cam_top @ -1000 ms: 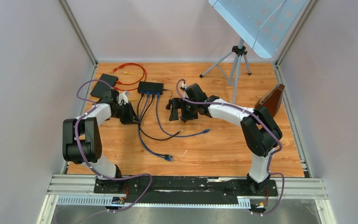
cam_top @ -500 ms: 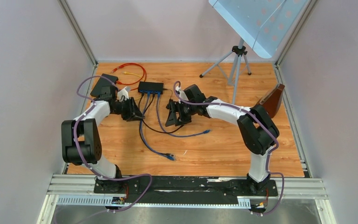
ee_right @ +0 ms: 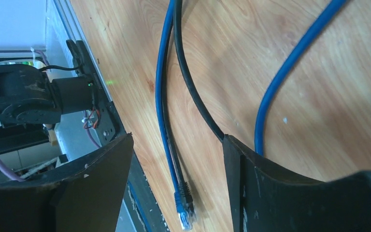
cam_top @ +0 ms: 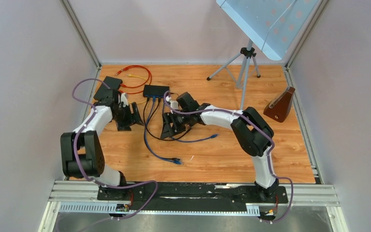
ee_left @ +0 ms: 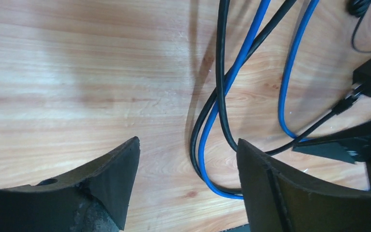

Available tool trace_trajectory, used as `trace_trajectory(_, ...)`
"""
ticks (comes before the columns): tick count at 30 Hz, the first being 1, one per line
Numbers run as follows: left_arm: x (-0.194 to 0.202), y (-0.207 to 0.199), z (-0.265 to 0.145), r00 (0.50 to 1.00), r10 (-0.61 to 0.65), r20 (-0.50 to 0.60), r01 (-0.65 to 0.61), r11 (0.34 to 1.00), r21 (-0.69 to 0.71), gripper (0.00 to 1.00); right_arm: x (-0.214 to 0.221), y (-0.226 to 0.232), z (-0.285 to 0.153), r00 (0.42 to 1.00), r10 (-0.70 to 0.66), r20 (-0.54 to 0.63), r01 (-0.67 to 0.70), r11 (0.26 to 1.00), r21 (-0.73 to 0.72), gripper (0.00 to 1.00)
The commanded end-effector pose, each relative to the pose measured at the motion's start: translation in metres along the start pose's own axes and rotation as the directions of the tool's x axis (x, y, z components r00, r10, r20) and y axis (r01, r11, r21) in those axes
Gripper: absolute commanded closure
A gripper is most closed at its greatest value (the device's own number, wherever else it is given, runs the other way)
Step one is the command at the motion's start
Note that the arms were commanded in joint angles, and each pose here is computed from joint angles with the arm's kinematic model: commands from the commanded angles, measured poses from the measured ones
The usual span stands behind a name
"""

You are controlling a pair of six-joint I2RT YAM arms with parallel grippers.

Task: Pull the plug from the switch port
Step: Move the switch port to the center of the board.

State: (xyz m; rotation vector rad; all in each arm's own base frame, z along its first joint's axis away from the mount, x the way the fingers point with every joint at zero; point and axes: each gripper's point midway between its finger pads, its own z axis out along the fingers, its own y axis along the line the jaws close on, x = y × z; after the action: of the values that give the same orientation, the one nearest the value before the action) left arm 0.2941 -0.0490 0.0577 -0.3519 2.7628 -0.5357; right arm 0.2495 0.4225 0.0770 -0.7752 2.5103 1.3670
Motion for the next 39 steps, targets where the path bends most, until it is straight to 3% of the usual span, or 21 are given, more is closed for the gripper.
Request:
trace_trajectory(1,-0.03,0.001,-0.041,0.973,0.001,0.23,0.019,0.996,-0.088,0.14,-0.021,0.003,0.014,0.993,-0.105,0.049,0.105,0.994,0.003,0.32)
trace_trajectory(4,-0.038,0.0,-0.06,0.939,-0.009,0.343,0.044,0.995,-0.094,0.01,-0.022,-0.004,0.021,0.989,-0.14,0.053,0.138,0.99,0.034,0.3)
trace_trajectory(10,-0.037,0.001,-0.085,0.869,-0.029,0.494,0.083,0.993,-0.086,0.0,-0.015,-0.009,0.041,0.984,-0.176,0.011,0.176,0.984,-0.002,0.29)
trace_trajectory(16,-0.031,0.004,-0.083,0.869,-0.022,0.494,0.077,0.993,-0.093,0.0,-0.001,-0.002,0.042,0.98,-0.193,-0.041,0.19,0.979,-0.074,0.37)
trace_trajectory(22,-0.031,0.003,-0.075,0.875,-0.028,0.484,0.072,0.995,-0.074,0.0,0.013,0.054,0.021,0.968,-0.236,-0.082,0.202,0.932,-0.3,0.61)
trace_trajectory(31,-0.029,0.011,-0.064,0.881,-0.049,0.47,0.105,0.99,-0.094,0.0,0.03,0.102,0.04,0.949,-0.281,-0.142,0.204,0.891,-0.406,0.59)
trace_trajectory(39,-0.028,0.023,-0.07,0.872,-0.055,0.487,0.147,0.977,-0.153,0.0,0.0,0.1,0.074,0.991,-0.102,-0.089,0.074,0.959,-0.273,0.56)
